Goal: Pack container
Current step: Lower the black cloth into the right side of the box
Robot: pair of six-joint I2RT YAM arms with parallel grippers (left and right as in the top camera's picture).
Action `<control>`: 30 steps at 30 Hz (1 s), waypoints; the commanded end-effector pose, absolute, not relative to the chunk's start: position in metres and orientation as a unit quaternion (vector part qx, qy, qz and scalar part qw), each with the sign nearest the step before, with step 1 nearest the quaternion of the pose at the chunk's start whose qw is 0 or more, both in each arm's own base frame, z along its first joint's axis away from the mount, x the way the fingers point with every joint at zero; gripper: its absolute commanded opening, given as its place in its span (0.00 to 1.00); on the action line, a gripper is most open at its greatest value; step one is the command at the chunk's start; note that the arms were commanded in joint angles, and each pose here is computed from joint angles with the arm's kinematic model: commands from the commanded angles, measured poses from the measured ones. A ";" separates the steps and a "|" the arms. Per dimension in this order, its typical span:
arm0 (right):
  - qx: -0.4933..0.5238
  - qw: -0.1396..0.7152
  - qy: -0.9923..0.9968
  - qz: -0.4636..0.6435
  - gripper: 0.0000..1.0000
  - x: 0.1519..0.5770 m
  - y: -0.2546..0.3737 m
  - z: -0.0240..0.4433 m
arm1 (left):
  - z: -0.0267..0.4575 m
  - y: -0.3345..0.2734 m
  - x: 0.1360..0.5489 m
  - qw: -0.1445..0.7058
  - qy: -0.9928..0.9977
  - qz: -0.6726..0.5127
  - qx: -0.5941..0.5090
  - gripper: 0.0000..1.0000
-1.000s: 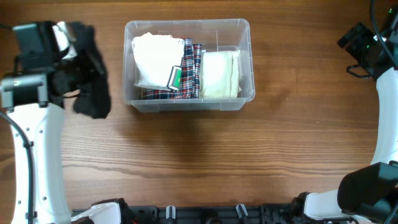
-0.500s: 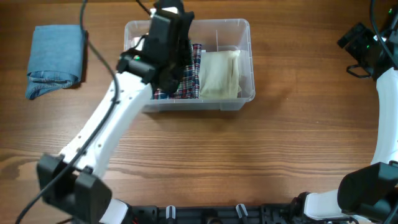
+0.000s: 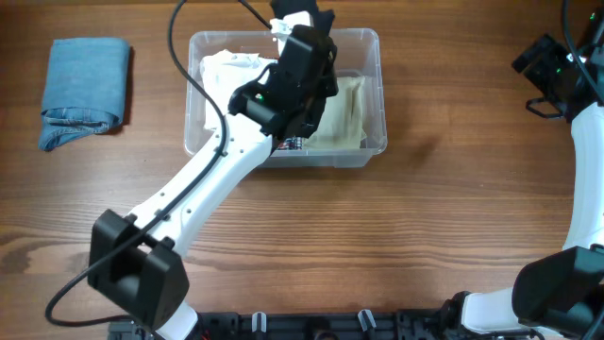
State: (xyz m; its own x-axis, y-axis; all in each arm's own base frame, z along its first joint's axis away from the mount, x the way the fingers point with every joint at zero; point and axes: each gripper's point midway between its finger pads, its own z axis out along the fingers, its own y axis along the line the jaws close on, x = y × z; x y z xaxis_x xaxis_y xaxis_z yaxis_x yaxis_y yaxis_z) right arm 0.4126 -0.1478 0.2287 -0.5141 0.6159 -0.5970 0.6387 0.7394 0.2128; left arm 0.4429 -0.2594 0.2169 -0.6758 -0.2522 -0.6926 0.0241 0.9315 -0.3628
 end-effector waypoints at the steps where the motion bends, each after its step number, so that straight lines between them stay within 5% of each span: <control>1: 0.364 0.331 0.870 -0.024 1.00 0.411 -0.150 0.224 | 0.204 -0.269 0.451 0.393 0.900 -0.174 -0.081 0.04; 3: 0.364 0.331 0.870 -0.024 1.00 0.411 -0.150 0.224 | 0.197 -0.274 0.453 0.391 0.901 -0.174 -0.078 0.08; 5: 0.363 0.331 0.870 -0.024 1.00 0.411 -0.150 0.224 | 0.203 -0.280 0.457 0.404 0.892 -0.187 -0.077 0.42; 7: 0.364 0.331 0.870 -0.024 1.00 0.411 -0.150 0.224 | 0.215 -0.289 0.462 0.423 0.879 -0.206 -0.076 0.61; 11: 0.364 0.331 0.870 -0.024 1.00 0.411 -0.150 0.224 | 0.231 -0.304 0.465 0.444 0.862 -0.236 -0.069 0.70; 19: 0.364 0.331 0.870 -0.024 1.00 0.411 -0.150 0.224 | 0.248 -0.311 0.472 0.504 0.841 -0.190 0.050 0.62; 26: 0.364 0.331 0.870 -0.024 1.00 0.411 -0.150 0.224 | 0.200 -0.327 0.481 0.502 0.829 -0.099 0.227 0.06; 30: 0.364 0.331 0.870 -0.024 1.00 0.412 -0.150 0.225 | 0.154 -0.336 0.485 0.471 0.842 -0.098 0.245 0.04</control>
